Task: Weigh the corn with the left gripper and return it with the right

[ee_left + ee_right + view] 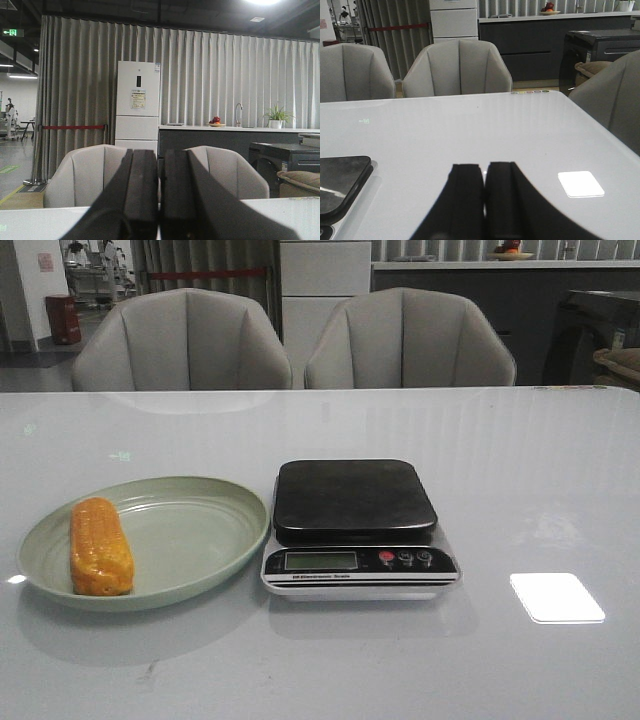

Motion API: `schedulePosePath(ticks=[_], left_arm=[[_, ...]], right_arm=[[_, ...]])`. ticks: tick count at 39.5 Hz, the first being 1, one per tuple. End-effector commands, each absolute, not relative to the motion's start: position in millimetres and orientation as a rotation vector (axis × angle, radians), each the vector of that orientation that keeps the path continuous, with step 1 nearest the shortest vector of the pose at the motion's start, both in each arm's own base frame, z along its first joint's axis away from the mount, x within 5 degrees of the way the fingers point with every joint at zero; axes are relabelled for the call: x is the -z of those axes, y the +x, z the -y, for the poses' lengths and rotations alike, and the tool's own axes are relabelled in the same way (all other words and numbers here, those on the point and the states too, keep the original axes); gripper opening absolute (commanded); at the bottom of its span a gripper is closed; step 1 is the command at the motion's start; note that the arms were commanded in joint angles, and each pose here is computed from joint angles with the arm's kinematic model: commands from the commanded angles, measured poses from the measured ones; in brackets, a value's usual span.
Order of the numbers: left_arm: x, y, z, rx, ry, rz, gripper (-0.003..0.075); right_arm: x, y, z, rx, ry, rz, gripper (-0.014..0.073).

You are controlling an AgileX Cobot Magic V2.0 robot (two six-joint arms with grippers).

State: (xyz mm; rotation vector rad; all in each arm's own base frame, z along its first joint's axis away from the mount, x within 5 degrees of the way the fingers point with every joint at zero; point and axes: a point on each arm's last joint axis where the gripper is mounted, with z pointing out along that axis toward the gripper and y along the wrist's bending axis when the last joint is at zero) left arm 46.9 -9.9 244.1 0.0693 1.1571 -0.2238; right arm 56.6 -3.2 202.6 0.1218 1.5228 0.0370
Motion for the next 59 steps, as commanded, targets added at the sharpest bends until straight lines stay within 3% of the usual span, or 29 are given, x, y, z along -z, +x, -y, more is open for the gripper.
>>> schedulePosePath(ticks=[1,16,28,44,49,56,59], left_arm=[[-274,38,8,0.236,0.063,-1.096,0.0122],[-351,56,5,0.096,0.091,-1.445,0.0122],[-332,89,10,0.119,0.051,-1.809,0.0122],[-312,99,13,0.120,0.079,-1.842,0.0135],[-310,103,15,0.122,0.090,-1.863,0.0242],[-303,113,22,0.149,0.125,-1.921,0.0544],[-301,117,24,0.169,0.126,-1.948,0.0608]], right_arm=[[-207,55,3,-0.024,0.105,-1.440,0.0167],[-207,55,3,-0.024,0.105,-1.440,0.0167],[-207,55,3,-0.024,0.105,-1.440,0.0167],[-207,55,3,-0.023,0.106,-1.440,0.0167],[-207,55,3,-0.023,0.106,-1.440,0.0167],[-207,55,3,-0.023,0.106,-1.440,0.0167],[-207,55,3,-0.023,0.106,-1.440,0.0167]])
